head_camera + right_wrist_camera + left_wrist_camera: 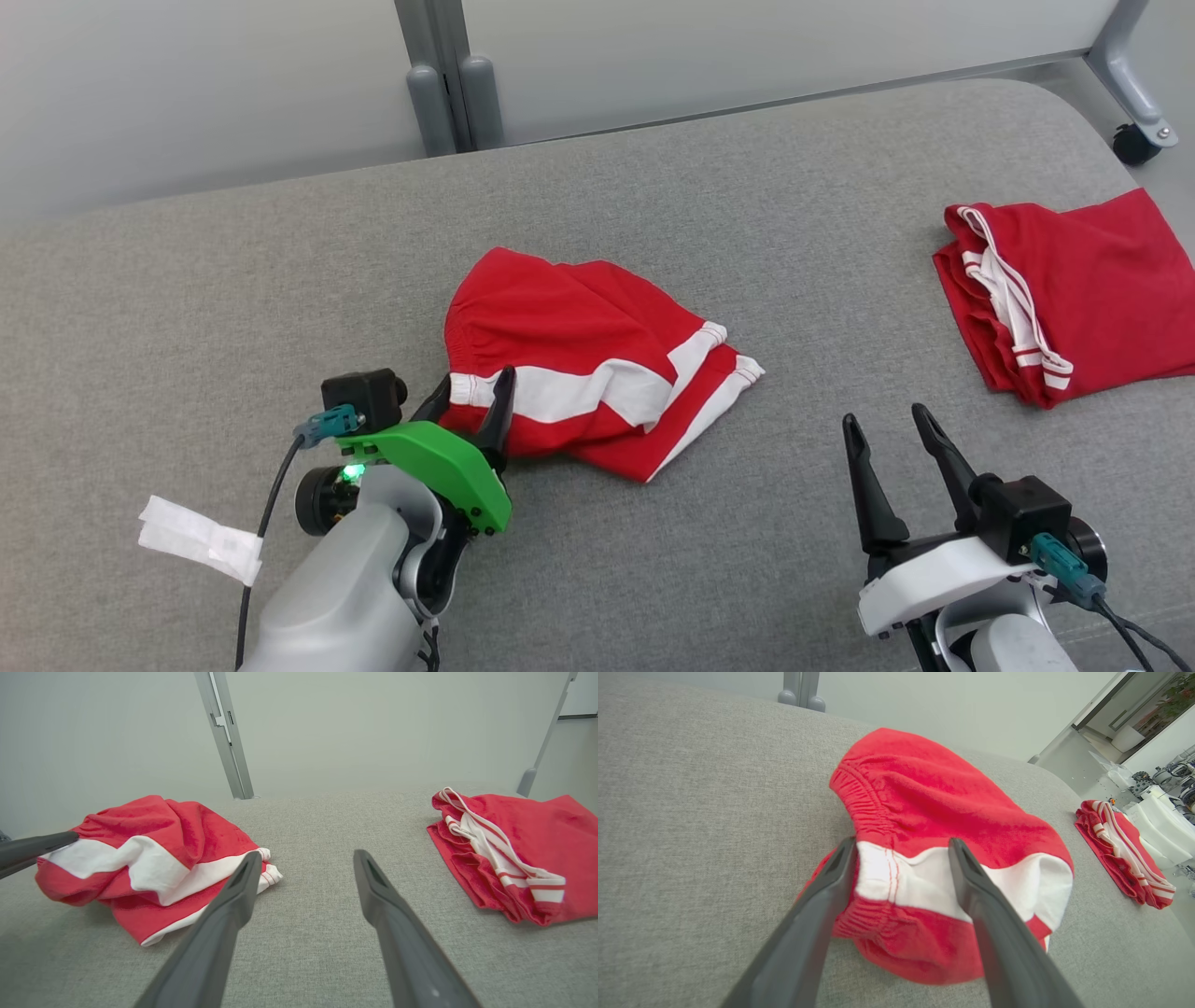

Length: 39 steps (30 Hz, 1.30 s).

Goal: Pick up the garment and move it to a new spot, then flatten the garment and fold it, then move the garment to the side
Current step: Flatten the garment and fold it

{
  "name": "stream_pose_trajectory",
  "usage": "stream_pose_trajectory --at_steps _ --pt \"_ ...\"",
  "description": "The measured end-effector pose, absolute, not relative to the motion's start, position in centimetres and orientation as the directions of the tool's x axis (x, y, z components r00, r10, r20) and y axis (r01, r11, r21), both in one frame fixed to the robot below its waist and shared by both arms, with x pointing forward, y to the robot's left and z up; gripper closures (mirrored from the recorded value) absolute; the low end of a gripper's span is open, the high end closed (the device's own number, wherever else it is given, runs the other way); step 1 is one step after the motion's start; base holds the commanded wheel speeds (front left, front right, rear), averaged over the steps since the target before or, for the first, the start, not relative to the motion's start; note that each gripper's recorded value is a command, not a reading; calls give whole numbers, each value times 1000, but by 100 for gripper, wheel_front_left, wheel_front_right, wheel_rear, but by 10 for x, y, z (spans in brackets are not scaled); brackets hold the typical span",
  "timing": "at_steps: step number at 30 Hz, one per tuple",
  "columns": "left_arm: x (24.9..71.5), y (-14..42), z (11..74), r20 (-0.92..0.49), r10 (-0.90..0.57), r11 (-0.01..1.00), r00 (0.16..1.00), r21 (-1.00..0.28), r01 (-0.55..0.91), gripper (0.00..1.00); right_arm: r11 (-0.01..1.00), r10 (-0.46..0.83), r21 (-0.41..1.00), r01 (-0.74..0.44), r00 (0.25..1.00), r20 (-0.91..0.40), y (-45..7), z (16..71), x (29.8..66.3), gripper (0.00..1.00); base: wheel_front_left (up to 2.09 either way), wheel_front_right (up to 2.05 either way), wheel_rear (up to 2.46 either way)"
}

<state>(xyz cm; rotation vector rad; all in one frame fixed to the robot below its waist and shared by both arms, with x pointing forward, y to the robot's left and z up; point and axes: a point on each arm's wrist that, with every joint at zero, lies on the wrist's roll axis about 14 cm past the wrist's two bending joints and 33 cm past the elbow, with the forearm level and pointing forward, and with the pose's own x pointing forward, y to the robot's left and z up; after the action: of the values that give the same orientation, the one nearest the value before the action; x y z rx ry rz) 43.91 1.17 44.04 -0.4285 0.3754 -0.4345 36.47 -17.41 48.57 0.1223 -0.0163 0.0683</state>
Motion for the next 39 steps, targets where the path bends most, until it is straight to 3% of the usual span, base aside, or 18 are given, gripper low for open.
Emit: stream_pose_trajectory --at_steps 16,28,38,39 --pt "415 13 432 -251 -575 809 778 -314 497 0 992 26 123 -28 999 20 -186 486 354 0 0 0 0" --pt "400 23 429 -242 -621 777 746 -314 545 0 992 30 124 -31 999 13 -185 484 357 0 0 0 0" --pt "415 13 427 -259 -637 767 726 -300 567 0 992 35 122 -34 999 -1 -184 479 360 0 0 0 0" --pt "416 12 427 -260 -640 766 723 -295 572 67 992 31 122 -30 1000 -3 -185 479 359 0 0 0 0"
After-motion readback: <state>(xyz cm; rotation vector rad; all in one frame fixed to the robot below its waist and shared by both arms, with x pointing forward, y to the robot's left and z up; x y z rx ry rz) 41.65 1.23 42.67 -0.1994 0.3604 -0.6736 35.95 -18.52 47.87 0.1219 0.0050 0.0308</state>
